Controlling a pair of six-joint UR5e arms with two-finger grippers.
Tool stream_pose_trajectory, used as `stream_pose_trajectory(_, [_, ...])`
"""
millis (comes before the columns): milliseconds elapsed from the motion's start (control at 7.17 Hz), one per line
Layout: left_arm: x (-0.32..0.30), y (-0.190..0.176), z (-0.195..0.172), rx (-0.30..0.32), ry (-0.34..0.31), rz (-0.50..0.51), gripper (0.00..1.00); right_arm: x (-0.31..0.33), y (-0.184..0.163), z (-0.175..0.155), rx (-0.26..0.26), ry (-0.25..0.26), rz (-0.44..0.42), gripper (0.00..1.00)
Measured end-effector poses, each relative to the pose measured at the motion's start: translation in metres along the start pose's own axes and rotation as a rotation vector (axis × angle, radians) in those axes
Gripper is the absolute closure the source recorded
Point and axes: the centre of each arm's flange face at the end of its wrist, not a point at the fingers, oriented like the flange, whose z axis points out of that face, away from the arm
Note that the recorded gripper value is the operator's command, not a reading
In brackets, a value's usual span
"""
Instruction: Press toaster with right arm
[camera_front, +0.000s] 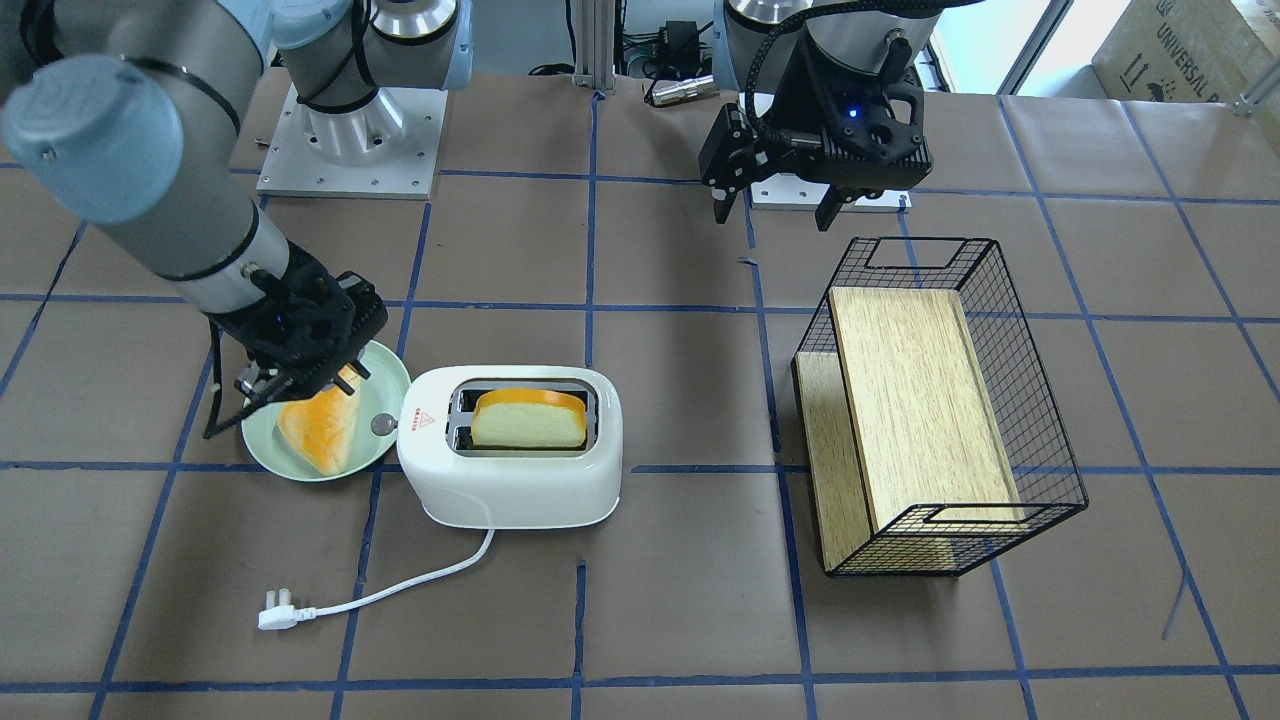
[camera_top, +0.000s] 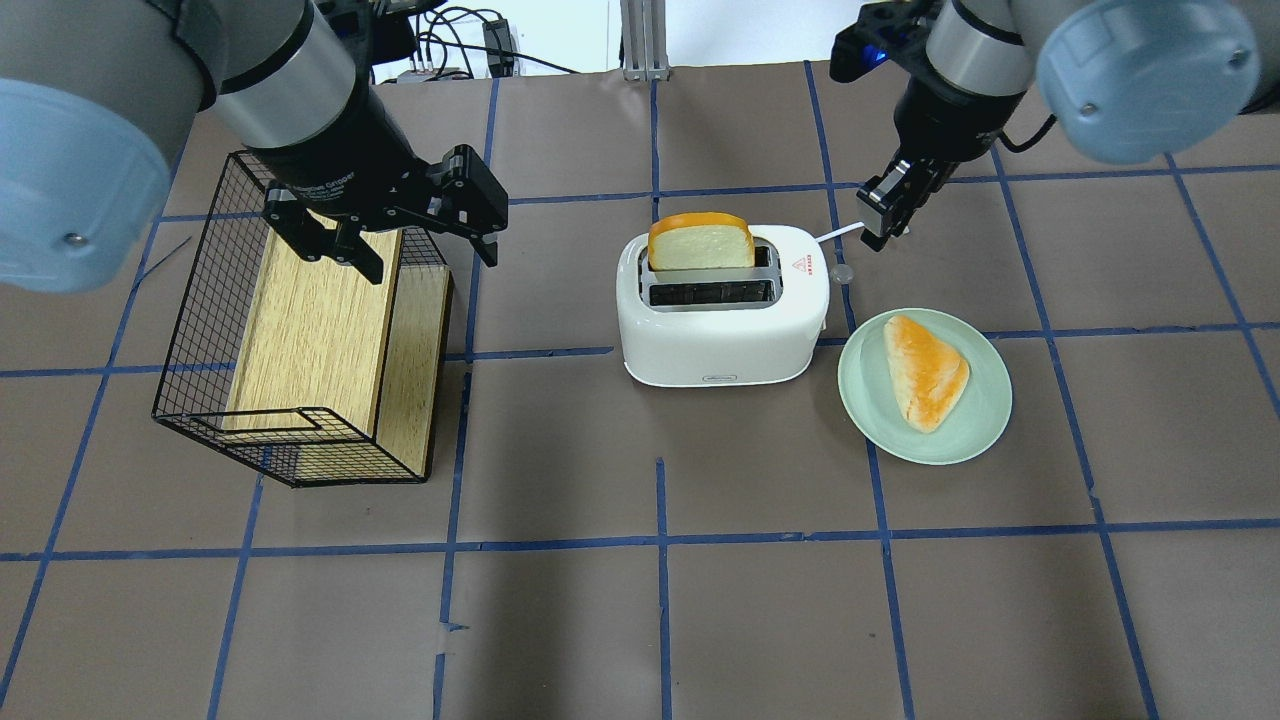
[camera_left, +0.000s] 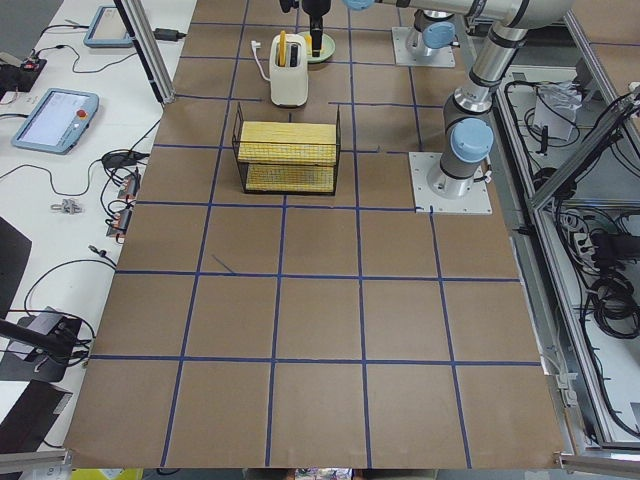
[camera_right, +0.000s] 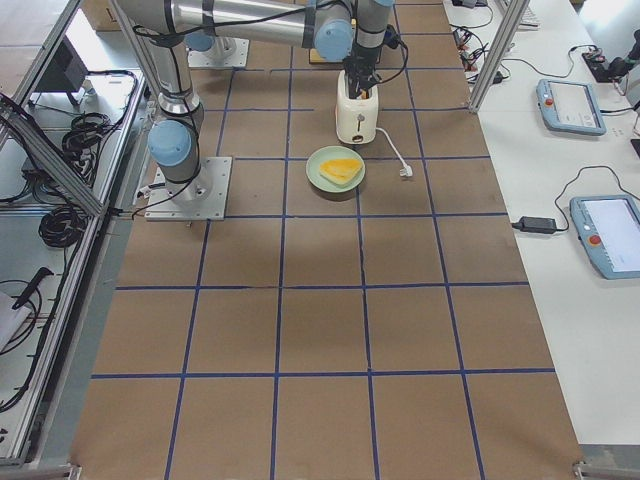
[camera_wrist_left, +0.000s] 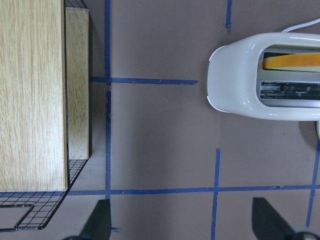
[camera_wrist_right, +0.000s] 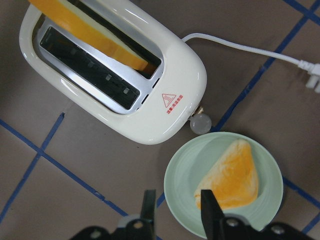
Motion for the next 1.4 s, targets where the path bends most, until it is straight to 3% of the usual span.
stream_pose_trajectory(279, [0.0,0.0,0.0,0.0,0.0,0.0,0.0,-0.017,0.019,-0.023,0.01,0.002,0.223,0.09])
stream_pose_trajectory(419, [0.0,0.0,0.0,0.0,0.0,0.0,0.0,-0.023,0.027,-0.03,0.008,0.002,0.286,0.09])
stream_pose_trajectory(837, [0.0,0.0,0.0,0.0,0.0,-0.001,0.0,-0.027,0.035,-0.023,-0.021,-0.004,0.365,0.06])
stream_pose_trajectory(1395, [0.0,0.0,0.0,0.0,0.0,-0.001,0.0,-0.027,0.037,-0.02,-0.025,0.001,0.383,0.04])
